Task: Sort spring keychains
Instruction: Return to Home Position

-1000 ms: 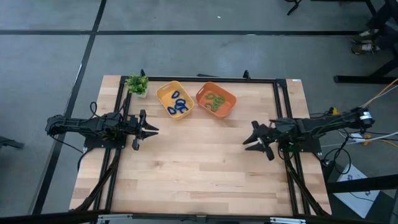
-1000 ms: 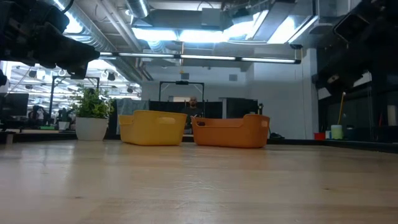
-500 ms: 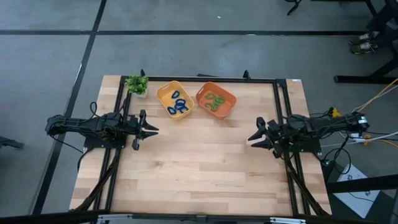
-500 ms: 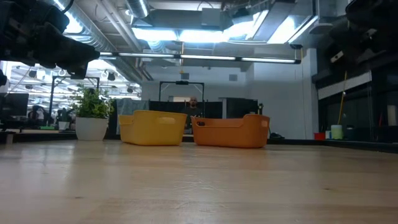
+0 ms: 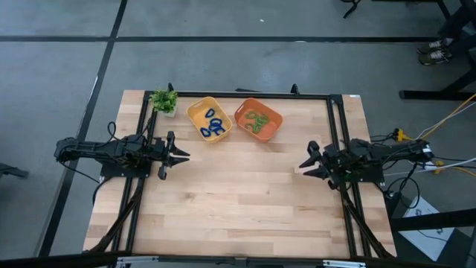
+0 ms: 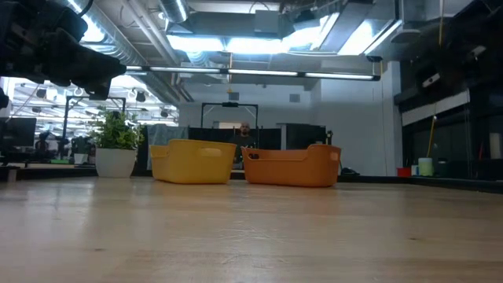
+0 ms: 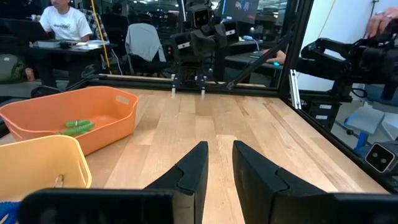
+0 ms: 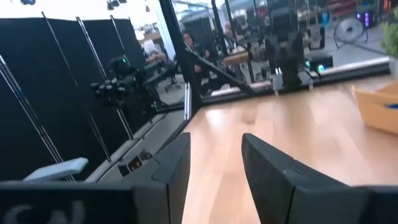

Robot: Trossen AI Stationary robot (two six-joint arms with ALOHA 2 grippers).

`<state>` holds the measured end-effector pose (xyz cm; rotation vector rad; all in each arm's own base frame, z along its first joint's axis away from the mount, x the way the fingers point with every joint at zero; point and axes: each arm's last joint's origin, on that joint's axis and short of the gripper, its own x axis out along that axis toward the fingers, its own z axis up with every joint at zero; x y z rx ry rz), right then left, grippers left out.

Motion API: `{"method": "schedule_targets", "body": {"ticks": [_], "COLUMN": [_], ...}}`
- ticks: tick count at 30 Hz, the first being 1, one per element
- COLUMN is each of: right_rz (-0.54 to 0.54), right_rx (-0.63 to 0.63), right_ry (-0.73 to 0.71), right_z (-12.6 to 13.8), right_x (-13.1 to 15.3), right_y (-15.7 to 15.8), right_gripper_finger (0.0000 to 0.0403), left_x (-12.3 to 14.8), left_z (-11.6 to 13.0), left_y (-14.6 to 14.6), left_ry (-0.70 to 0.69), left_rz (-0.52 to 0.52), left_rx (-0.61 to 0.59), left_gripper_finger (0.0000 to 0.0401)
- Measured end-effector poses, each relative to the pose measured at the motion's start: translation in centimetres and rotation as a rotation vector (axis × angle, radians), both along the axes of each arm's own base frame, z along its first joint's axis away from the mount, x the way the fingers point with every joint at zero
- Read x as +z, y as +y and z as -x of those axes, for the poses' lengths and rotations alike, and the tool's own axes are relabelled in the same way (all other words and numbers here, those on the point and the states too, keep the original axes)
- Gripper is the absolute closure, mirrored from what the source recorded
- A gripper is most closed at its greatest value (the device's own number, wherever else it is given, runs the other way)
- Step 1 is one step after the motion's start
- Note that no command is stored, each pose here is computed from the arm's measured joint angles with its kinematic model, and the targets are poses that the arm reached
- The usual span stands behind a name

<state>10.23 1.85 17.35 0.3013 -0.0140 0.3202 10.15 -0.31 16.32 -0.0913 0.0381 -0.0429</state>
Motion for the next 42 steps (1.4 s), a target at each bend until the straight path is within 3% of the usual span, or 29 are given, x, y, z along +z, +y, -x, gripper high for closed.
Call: {"method": "schedule_targets", "body": {"ticks": [8,18,29,42], "right_rz": [-0.009,0.009,0.006,0.007], "right_rx": [0.000,-0.017,-0.094,-0.099], "right_ry": [-0.076,0.071,0.075,0.083], "right_z": [0.5,0.3,0.2,0.1], "right_x": [0.6,-0.8,-0.8,-0.9], "right_y": [-0.1,-0.1,-0.8,-0.9], "right_gripper_finger": [0.0258,0.0258,0.0258,0.0258], "left_x": [0.0,0.0,0.0,0.0], "left_z": [0.0,0.0,0.0,0.0], "left_y": [0.0,0.0,0.0,0.0], "left_ry": [0.000,0.000,0.000,0.000], "left_rz": [0.000,0.000,0.000,0.000], "left_rx": [0.000,0.000,0.000,0.000], "left_gripper_finger": [0.0331,0.0331,0.0331,0.0331]}}
